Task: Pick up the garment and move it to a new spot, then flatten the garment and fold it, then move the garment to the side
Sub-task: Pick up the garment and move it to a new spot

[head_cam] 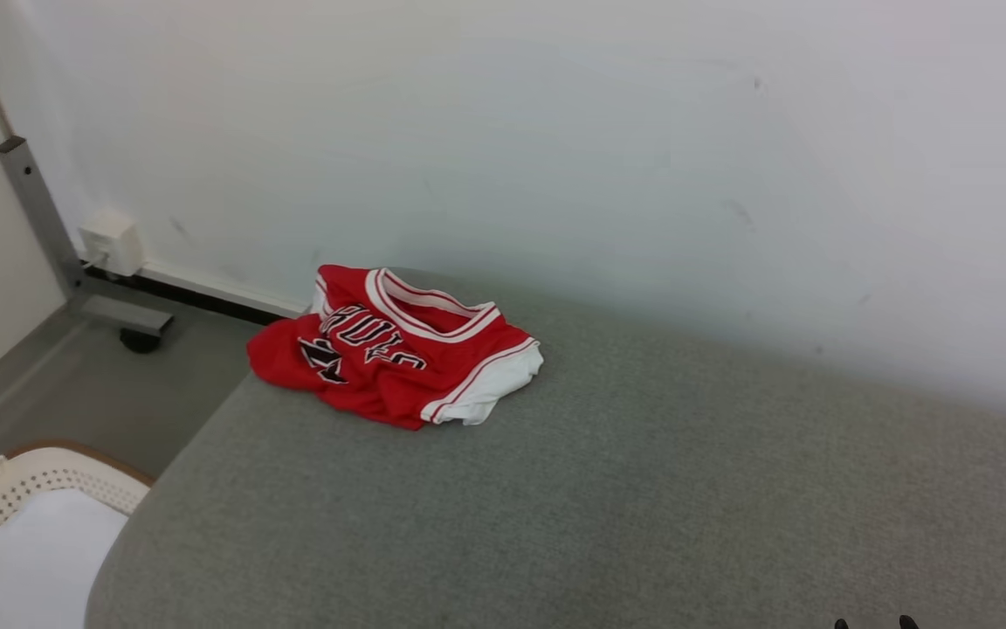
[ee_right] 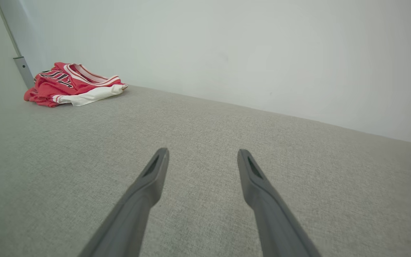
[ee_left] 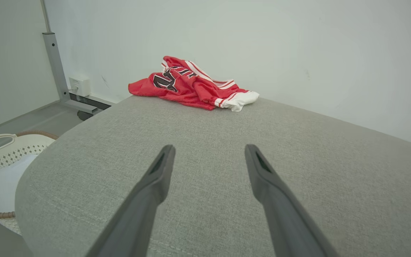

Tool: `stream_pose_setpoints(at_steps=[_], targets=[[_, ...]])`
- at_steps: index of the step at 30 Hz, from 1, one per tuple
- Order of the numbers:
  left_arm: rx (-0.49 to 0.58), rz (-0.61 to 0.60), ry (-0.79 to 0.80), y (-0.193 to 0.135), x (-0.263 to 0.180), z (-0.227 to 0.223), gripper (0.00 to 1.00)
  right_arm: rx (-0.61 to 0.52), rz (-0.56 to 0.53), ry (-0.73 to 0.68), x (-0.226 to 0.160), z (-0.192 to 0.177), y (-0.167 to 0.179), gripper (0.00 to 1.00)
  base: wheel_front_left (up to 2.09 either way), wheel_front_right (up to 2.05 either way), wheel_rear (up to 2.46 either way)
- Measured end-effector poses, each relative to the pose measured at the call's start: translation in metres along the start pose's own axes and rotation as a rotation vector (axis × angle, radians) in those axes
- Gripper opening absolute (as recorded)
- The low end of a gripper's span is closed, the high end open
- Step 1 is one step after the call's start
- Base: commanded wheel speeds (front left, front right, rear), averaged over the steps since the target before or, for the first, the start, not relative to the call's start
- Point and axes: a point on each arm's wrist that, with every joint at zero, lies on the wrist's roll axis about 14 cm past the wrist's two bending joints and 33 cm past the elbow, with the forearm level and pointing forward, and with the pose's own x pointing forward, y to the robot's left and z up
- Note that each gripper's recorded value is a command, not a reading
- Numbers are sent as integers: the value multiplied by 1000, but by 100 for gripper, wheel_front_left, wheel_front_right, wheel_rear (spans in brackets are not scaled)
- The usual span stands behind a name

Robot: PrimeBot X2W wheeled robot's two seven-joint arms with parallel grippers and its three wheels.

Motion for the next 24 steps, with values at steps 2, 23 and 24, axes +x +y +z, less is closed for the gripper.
stream_pose_setpoints(at_steps=[2, 23, 24], targets=[[0, 12, -3, 3, -2, 1, 100, -1, 13, 2, 2, 0, 4, 100, 0, 0, 0], [133, -172, -38, -21, 198, 58, 100, -69, -58, -19, 73, 3, -75, 100, 0, 0, 0], [138, -177, -5, -22, 214, 54, 100, -74, -67, -20, 79, 2, -84, 100, 0, 0, 0]])
